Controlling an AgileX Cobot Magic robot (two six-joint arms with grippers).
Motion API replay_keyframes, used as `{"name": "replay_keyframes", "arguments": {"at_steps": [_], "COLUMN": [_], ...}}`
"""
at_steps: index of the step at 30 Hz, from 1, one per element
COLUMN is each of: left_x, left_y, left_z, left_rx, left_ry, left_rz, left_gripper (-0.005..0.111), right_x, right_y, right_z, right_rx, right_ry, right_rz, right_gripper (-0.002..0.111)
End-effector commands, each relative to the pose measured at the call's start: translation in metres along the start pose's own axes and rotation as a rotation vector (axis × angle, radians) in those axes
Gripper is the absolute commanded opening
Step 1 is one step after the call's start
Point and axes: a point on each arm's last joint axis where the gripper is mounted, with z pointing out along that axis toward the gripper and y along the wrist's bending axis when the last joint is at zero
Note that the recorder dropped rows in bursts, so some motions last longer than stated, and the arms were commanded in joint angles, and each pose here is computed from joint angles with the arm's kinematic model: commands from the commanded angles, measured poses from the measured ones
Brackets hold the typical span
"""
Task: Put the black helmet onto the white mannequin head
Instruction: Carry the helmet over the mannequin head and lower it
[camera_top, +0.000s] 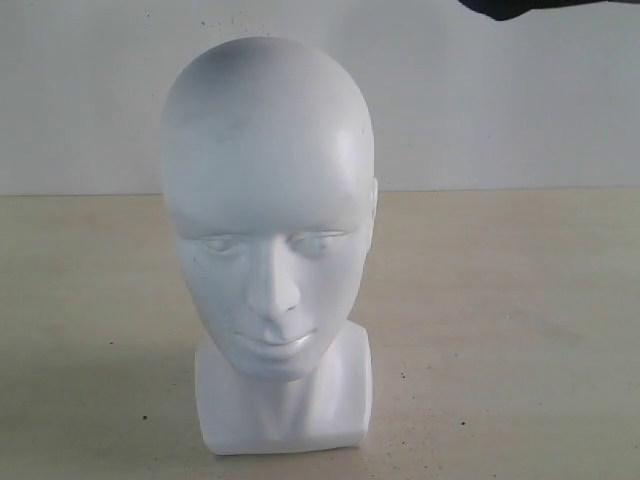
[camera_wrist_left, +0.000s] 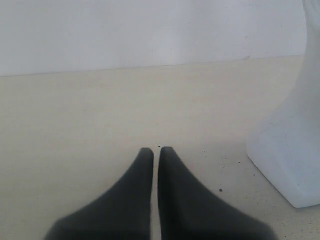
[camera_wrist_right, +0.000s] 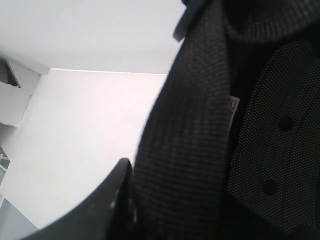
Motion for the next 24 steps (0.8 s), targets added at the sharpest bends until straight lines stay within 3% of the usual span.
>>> {"name": "replay_keyframes", "arguments": {"at_steps": [1, 11, 15, 24], "left_x": [0.0, 0.0, 0.0, 0.0], "left_y": [0.0, 0.0, 0.0, 0.0], "left_z": [0.0, 0.0, 0.0, 0.0], "left_rx": [0.0, 0.0, 0.0, 0.0], "left_ry": [-0.005, -0.005, -0.005, -0.005], "left_rz": [-0.004, -0.004, -0.004, -0.004], "left_gripper": [0.005, 0.005, 0.005, 0.005], "right_x": [0.018, 0.024, 0.028, 0.026], "right_y": [0.028, 0.039, 0.046, 0.028], "right_z": [0.003, -0.015, -0.026, -0.038], "right_rx": [-0.15, -0.044, -0.1, -0.055], "right_ry": [0.084, 0.066, 0.091, 0.094], "right_rz": [0.029, -0.016, 0.002, 0.062], "right_gripper": [0.0, 0.0, 0.0, 0.0]}}
